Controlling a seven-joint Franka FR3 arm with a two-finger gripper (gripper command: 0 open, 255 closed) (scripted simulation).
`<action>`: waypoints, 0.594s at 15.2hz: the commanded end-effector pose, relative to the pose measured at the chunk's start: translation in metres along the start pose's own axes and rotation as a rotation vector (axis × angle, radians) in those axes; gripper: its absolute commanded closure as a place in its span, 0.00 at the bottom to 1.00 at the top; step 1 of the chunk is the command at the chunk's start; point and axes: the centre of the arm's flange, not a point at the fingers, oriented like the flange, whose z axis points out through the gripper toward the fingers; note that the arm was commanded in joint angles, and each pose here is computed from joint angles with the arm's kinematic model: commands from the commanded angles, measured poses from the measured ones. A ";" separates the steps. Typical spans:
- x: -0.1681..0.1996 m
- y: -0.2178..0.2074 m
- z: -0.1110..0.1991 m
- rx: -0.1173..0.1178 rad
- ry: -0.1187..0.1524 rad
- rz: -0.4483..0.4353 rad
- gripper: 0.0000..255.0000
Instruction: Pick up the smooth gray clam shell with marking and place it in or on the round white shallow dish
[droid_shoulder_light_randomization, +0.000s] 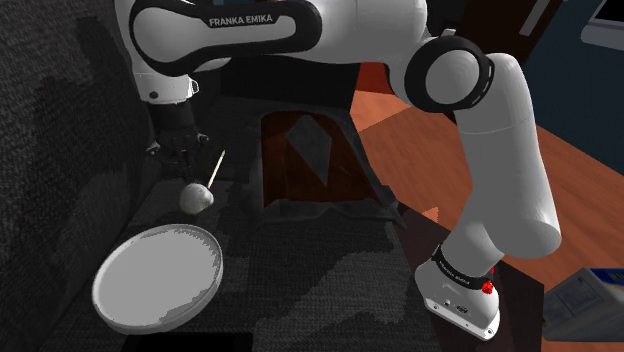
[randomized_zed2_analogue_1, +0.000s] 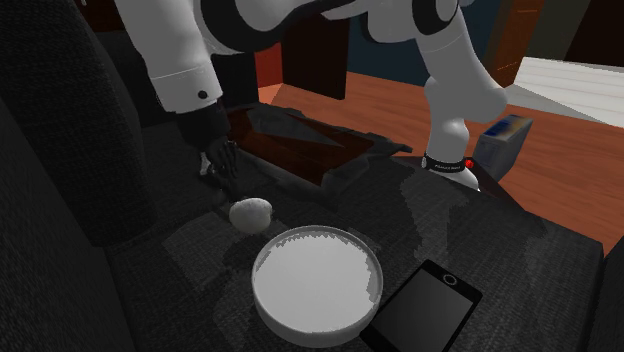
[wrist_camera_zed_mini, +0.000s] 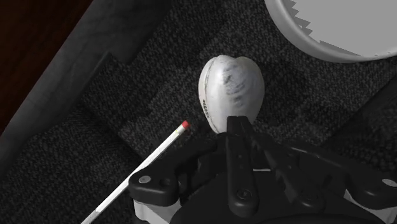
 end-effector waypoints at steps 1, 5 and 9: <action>0.000 0.000 0.000 0.000 0.000 0.000 1.00; -0.069 -0.035 0.023 -0.243 0.175 -0.471 0.00; -0.084 -0.034 0.047 -0.304 0.219 -0.592 0.00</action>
